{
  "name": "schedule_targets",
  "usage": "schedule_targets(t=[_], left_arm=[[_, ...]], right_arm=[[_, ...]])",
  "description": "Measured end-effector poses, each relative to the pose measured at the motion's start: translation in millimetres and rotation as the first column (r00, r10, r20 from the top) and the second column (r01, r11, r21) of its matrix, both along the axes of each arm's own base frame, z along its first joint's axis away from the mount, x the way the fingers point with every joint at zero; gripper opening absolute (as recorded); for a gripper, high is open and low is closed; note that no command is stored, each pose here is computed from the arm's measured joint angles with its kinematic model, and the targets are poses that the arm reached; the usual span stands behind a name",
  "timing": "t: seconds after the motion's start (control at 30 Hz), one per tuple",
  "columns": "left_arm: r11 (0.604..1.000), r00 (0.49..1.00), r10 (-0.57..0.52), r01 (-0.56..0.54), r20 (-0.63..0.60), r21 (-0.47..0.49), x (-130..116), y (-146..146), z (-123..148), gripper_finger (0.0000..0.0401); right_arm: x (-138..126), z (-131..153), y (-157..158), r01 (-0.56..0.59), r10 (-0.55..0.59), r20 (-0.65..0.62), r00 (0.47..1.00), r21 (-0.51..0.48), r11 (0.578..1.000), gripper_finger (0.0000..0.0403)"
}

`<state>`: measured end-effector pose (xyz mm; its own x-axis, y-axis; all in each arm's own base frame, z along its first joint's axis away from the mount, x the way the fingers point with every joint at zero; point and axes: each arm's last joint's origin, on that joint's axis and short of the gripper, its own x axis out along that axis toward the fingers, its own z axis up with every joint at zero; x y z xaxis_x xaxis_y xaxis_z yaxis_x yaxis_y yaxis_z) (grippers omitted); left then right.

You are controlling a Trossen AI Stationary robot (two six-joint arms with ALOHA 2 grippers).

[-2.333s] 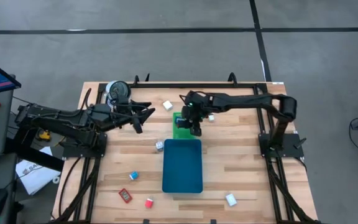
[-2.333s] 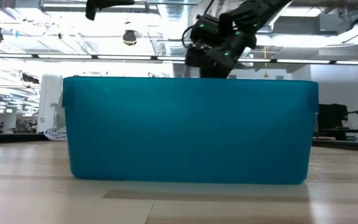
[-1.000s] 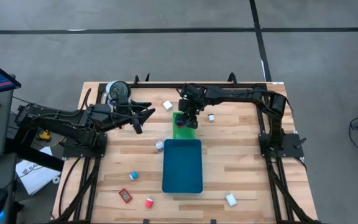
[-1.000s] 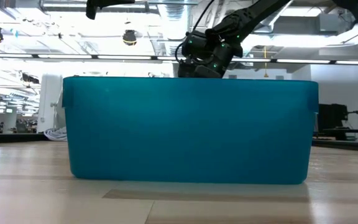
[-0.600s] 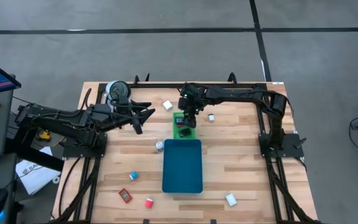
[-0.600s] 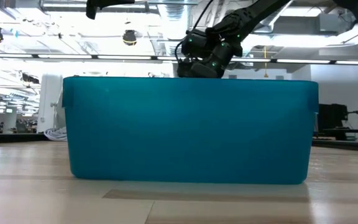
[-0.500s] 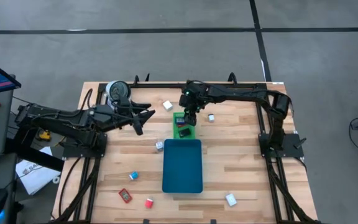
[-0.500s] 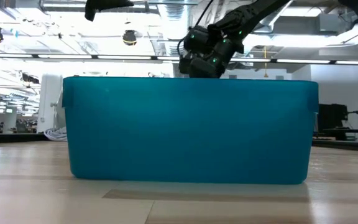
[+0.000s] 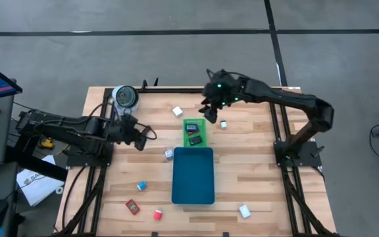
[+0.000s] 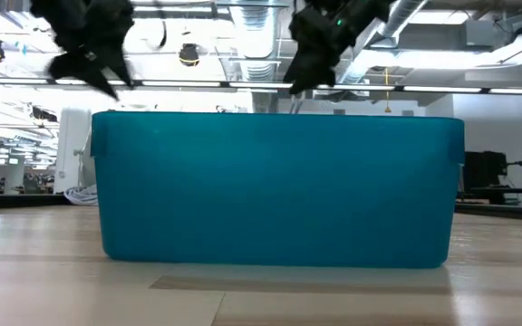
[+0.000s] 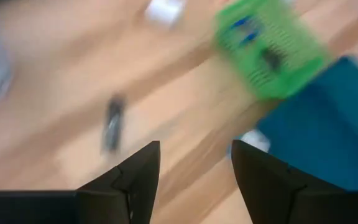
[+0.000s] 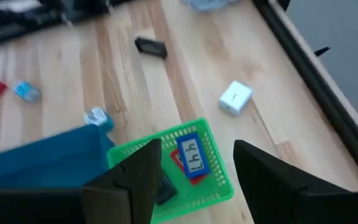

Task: Pick & Place Office items
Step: Put the black digital clock into the green bin

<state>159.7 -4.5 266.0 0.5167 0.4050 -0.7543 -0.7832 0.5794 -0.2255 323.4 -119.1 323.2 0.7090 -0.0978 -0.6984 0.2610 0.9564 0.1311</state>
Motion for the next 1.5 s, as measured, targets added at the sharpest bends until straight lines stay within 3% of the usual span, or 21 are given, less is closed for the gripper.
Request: schedule_targets(t=[0.13, 0.33, 0.5, 0.8, 1.1, 1.5], left_arm=[[0.988, 0.992, 0.113, -0.118, -0.061, -0.1, -3, -1, -8, 0.0195], [0.99, 0.957, 0.083, -0.11, -0.278, -0.084, 21, -2, -37, 0.0195], [0.984, 0.911, 0.135, -0.171, -0.389, -0.059, 40, 7, -61, 0.02], [0.985, 0.889, 0.135, -0.169, -0.437, -0.038, 59, 27, -82, 0.0217], [0.986, 0.868, 0.115, -0.16, -0.483, -0.053, 47, 37, -98, 0.0221], [0.989, 0.898, 0.1, -0.137, -0.428, -0.058, 44, 44, -113, 0.0207]], right_arm=[[-12, 17, 3, 0.052, -0.052, 0.049, 0.997, -0.006, 0.999, 0.0194], [-21, 29, 5, 0.092, -0.091, 0.085, 0.992, -0.017, 0.996, 0.0194], [-24, 31, 7, 0.109, -0.109, 0.085, 0.99, -0.003, 0.994, 0.0194], [-26, 30, 10, 0.121, -0.123, 0.064, 0.99, 0.025, 0.992, 0.0193], [-25, 29, 16, 0.128, -0.129, 0.045, 0.991, 0.028, 0.991, 0.0191], [-24, 29, 21, 0.14, -0.141, 0.034, 0.989, 0.025, 0.99, 0.0186]])
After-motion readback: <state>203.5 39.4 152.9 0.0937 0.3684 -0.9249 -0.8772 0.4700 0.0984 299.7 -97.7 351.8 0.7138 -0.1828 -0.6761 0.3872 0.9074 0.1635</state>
